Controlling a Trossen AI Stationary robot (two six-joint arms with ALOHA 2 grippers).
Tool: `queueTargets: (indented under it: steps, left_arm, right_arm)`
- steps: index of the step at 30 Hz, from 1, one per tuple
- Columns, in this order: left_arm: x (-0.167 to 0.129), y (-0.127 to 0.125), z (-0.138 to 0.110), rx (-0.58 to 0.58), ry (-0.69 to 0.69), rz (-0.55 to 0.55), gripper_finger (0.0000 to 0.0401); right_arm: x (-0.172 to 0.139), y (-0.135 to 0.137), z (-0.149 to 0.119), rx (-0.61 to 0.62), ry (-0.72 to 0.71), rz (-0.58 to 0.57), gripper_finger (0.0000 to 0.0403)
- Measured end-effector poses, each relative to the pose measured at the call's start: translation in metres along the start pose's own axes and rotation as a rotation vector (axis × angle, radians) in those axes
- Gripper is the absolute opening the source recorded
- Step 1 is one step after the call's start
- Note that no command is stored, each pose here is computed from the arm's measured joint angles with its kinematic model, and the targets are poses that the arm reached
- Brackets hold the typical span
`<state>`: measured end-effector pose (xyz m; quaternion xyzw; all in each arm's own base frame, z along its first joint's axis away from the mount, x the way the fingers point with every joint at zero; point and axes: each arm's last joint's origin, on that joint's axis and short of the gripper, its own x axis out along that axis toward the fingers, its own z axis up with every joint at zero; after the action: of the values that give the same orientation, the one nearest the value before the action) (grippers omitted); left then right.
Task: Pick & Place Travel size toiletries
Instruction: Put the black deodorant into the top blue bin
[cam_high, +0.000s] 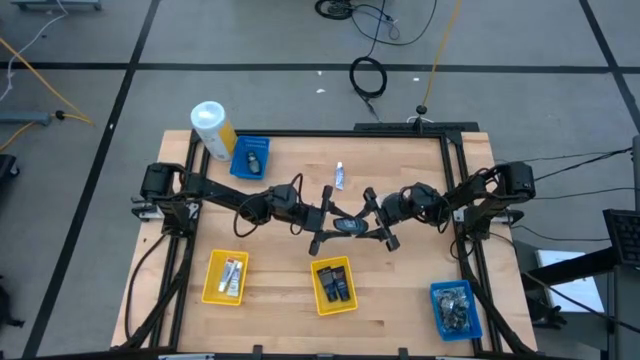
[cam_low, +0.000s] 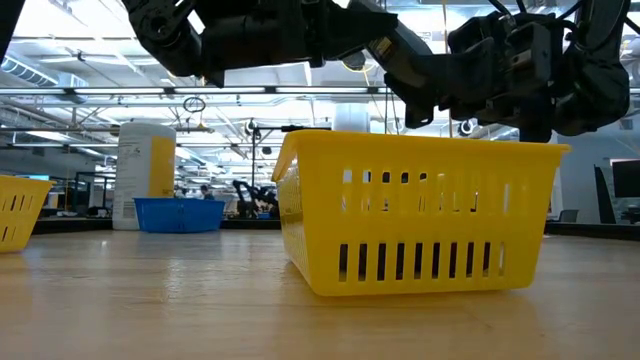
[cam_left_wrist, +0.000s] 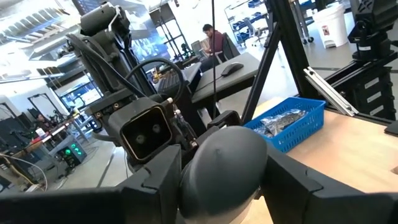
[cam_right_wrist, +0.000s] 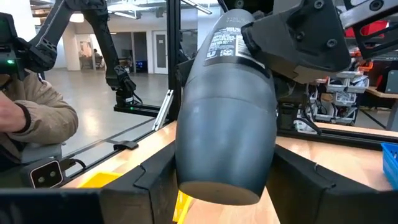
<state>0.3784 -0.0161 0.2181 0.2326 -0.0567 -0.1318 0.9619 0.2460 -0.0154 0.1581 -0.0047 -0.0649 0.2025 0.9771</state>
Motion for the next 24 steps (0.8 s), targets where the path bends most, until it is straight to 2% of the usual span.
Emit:
queueTargets:
  steps: [5,11,16,20,24]
  left_arm:
    - [0.000,0.000,-0.001,-0.004,0.009,-0.003,0.0179]
    - [0.000,-0.001,-0.003,-0.015,0.050,0.013,0.0171]
    - [-0.001,-0.002,-0.009,-0.022,0.127,0.043,0.0178]
    - [-0.005,-0.004,-0.021,-0.021,0.338,0.115,0.0180]
    - [-0.020,-0.001,-0.027,0.019,0.658,0.285,0.0181]
  right_arm:
    - [-0.001,-0.003,-0.003,0.050,0.033,-0.014,0.0234]
    - [-0.009,-0.013,-0.018,0.133,0.179,-0.080,0.0298]
    - [-0.016,-0.019,-0.031,0.167,0.307,-0.190,0.0309]
    - [-0.020,-0.020,-0.040,0.195,0.398,-0.264,0.0302]
    - [-0.021,-0.020,-0.043,0.207,0.434,-0.289,0.0292]
